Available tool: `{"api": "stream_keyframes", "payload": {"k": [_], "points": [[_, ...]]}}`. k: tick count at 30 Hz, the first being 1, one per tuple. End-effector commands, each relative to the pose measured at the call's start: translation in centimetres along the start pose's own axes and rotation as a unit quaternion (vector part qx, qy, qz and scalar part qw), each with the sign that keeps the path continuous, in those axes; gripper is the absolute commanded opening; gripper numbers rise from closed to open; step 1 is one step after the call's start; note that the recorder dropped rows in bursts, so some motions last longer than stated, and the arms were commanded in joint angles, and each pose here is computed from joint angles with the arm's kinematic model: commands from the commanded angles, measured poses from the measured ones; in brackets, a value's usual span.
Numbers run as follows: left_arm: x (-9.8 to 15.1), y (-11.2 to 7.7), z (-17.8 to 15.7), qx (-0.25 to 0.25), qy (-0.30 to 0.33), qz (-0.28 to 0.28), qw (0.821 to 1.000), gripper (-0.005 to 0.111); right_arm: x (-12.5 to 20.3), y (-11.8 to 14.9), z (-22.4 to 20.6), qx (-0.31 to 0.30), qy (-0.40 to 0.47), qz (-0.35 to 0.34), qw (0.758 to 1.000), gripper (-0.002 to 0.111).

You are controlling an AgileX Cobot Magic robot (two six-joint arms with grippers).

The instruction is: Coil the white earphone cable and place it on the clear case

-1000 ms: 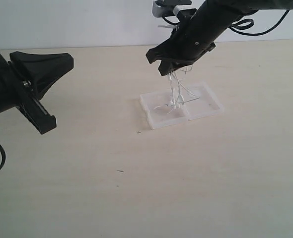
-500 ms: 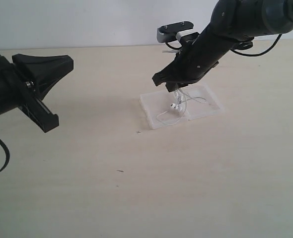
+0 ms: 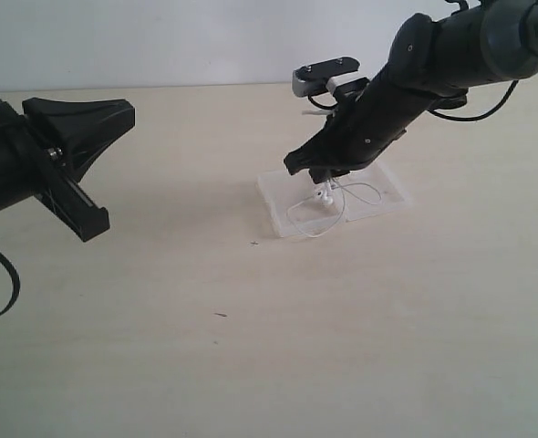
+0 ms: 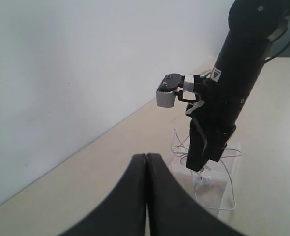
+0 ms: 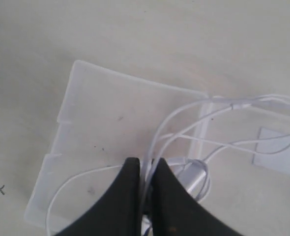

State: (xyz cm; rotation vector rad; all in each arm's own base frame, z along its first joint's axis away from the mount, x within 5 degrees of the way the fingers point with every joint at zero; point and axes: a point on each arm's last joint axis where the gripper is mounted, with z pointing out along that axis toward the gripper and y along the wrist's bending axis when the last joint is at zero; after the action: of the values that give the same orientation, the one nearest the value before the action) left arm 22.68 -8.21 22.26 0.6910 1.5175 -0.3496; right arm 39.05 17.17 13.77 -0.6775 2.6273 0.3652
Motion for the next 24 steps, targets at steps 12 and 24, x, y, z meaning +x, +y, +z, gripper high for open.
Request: {"api": "stream_keyframes", "payload": {"k": [12, 24], "points": [[0.0, 0.0, 0.0, -0.001, -0.009, -0.004, 1.000, 0.000, 0.6, -0.3, 1.7, 0.001, 0.007, 0.004, 1.000, 0.009], [0.0, 0.0, 0.0, -0.001, -0.009, -0.004, 1.000, 0.000, 0.8, -0.2, 1.7, -0.004, 0.018, 0.004, 1.000, 0.055]]}}
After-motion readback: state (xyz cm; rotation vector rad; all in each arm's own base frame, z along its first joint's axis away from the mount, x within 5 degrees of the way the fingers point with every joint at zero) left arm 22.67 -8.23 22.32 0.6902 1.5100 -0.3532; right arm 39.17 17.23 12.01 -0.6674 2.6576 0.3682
